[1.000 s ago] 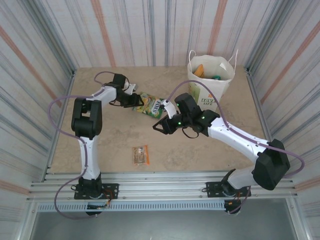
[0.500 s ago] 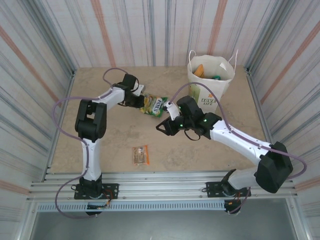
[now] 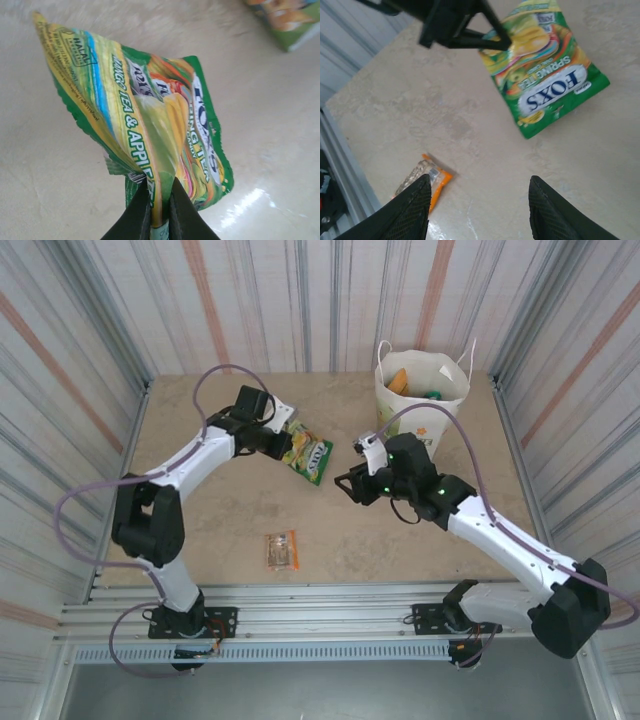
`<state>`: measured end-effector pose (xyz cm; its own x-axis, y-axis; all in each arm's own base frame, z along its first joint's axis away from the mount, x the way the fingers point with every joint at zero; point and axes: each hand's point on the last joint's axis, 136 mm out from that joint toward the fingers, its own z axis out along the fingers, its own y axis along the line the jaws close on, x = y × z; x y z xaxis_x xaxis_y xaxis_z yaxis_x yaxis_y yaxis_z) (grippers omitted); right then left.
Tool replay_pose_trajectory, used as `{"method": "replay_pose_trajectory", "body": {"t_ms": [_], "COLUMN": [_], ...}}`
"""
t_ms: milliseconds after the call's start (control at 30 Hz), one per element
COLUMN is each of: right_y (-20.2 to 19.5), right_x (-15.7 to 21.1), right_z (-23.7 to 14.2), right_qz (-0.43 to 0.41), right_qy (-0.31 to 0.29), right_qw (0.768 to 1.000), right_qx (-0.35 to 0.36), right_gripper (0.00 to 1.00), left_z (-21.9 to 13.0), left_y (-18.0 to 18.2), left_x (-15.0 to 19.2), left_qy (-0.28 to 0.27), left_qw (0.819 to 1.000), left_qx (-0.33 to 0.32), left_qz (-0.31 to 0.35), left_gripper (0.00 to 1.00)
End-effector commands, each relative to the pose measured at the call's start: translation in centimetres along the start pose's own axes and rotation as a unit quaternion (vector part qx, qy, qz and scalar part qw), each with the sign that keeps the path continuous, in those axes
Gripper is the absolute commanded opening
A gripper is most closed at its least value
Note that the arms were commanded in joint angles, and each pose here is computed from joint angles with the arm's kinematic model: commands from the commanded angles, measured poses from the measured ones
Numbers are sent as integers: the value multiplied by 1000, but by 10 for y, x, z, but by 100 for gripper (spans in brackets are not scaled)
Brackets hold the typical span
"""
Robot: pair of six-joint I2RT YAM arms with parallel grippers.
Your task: Place the snacks into the paper bag
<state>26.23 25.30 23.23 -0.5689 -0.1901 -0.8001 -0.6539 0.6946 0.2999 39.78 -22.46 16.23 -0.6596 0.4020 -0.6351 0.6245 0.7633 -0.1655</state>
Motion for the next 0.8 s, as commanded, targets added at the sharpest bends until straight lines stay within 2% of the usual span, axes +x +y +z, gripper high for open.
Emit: {"method": "replay_pose_trajectory", "body": {"t_ms": [0, 100, 200, 367, 500, 767], "right_y": [-6, -9, -16, -22, -17, 16], "right_x": [3, 0, -7, -17, -16, -10], "right_z": [-10, -14, -20, -31, -37, -41], "right_qz": [-13, -36, -53, -60, -71, -55], "right_qy": [-2, -2, -5, -7, -2, 3], "right_qw": [1000, 999, 999, 998, 997, 986], "right_qx": [-2, -9, -5, -10, -37, -160], "right_gripper": [57, 59, 64, 65, 66, 65], "left_z": [-38, -62, -79, -104, -120, -145], "left_y": [-40, -76, -101, -142, -157, -171], "left_x": [-21, -22, -18, -6, -7, -15], "left_qy": [-60, -81, -91, -119, -148, -186], "left_qw": [994, 983, 970, 935, 920, 907], "left_qx": [54, 103, 106, 134, 149, 158], "left_qz": [69, 128, 197, 305, 330, 344], "left_gripper": [0, 0, 0, 0, 0, 0]}}
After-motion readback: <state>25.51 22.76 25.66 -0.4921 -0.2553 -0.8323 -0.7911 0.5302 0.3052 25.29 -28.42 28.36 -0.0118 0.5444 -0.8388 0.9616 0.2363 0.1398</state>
